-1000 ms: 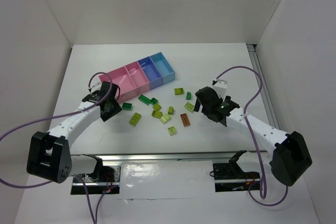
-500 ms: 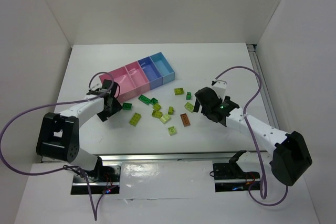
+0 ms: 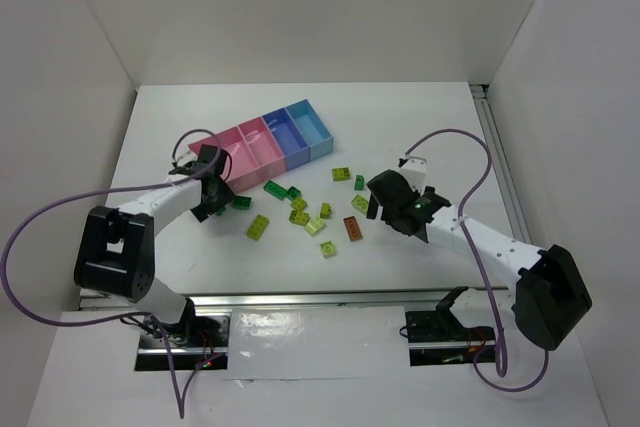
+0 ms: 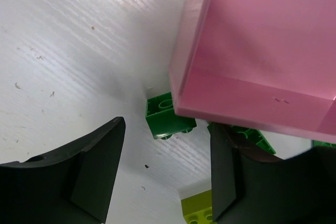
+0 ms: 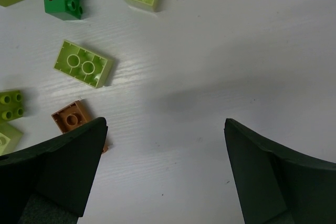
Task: Sort the legos into containers by color
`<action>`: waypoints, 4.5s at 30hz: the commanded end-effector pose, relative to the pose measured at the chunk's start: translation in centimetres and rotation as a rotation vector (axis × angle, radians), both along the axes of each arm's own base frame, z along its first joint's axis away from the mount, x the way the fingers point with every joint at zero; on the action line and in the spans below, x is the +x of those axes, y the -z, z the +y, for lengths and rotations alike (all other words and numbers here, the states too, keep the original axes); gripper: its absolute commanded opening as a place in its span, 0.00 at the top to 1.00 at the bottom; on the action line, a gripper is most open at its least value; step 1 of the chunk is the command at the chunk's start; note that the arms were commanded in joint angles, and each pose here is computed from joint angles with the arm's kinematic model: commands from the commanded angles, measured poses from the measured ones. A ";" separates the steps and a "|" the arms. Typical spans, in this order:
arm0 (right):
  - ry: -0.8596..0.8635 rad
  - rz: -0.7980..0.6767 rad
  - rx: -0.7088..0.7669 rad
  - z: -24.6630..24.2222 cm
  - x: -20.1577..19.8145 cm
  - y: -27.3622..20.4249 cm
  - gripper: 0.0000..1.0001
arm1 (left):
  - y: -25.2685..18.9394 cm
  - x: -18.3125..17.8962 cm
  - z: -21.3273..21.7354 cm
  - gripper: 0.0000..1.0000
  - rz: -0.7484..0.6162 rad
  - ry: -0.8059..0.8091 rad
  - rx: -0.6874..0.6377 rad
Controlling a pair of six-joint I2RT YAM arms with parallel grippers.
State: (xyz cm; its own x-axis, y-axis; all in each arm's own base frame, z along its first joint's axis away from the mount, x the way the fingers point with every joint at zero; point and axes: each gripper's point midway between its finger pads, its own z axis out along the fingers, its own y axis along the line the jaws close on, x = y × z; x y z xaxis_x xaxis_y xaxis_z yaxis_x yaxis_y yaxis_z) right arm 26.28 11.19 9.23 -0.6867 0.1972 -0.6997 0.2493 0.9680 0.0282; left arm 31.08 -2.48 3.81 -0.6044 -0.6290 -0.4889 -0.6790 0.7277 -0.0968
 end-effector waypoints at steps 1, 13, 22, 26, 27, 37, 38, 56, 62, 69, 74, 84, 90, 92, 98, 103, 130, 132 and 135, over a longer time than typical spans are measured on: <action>-0.011 -0.002 -0.007 0.3 0.1 0.2 0.00 | -0.8 1.7 0.0 0.31 -0.035 -0.023 0.014; -0.011 0.020 -0.024 -0.1 -0.4 1.1 0.00 | -2.4 1.5 0.0 0.62 -0.057 0.000 0.010; -0.020 0.021 -0.025 0.2 -0.4 0.9 0.00 | -7.9 0.4 -0.1 0.68 -0.203 0.072 0.009; -0.020 0.014 -0.019 0.2 -0.4 0.7 0.00 | -10.4 0.6 -0.2 0.68 -0.247 0.096 0.006; -0.025 0.009 -0.006 0.5 -0.2 0.3 0.00 | -11.0 0.7 -0.5 0.68 -0.262 0.113 0.008; -0.038 -0.016 0.017 1.3 0.5 -0.8 0.00 | -13.8 6.3 -1.7 0.70 -0.308 0.140 0.009; -0.038 -0.016 0.017 1.3 0.5 -0.8 0.00 | -13.5 6.9 -1.9 0.70 -0.303 0.140 0.010; -0.032 0.009 -0.013 1.3 0.4 0.5 0.00 | -9.5 5.1 -5.6 0.11 -0.154 0.301 0.085; -0.062 0.029 -0.006 2.5 0.5 1.3 0.00 | -4.8 1.5 -7.7 0.12 -0.065 0.258 0.017; -0.066 0.023 -0.011 2.5 0.4 0.8 0.00 | -2.2 2.8 -8.1 0.14 -0.021 0.142 0.013; -0.062 0.017 -0.017 2.3 0.3 0.5 0.00 | -0.6 4.1 -8.1 0.18 0.009 0.108 0.026; -0.078 0.058 -0.055 2.1 -0.2 2.2 0.00 | 0.3 3.8 -7.8 0.35 0.009 0.101 0.033; -0.092 0.057 -0.022 2.9 -0.1 2.2 0.00 | 1.8 3.5 -7.3 0.34 0.051 0.092 0.048; -0.092 0.057 -0.022 2.9 -0.1 2.2 0.00 | 2.1 3.4 -7.3 0.43 0.059 0.093 0.051; -0.097 0.076 -0.027 2.7 -0.6 2.8 0.00 | 0.7 3.2 -7.3 0.64 0.029 0.104 0.035; -0.097 0.069 -0.021 2.7 -0.6 2.6 0.00 | -2.6 2.7 -7.5 0.74 -0.032 0.142 0.025; -0.089 0.057 -0.029 2.3 -0.9 2.0 0.00 | -11.4 10.0 -6.6 0.24 -0.167 0.268 0.061; -0.089 0.050 -0.023 2.5 -0.7 1.9 0.00 | -11.8 8.9 -8.7 0.27 -0.194 0.361 0.015; -0.094 0.063 -0.024 2.7 -0.7 2.4 0.00 | -10.0 6.6 -11.3 0.36 -0.147 0.435 -0.008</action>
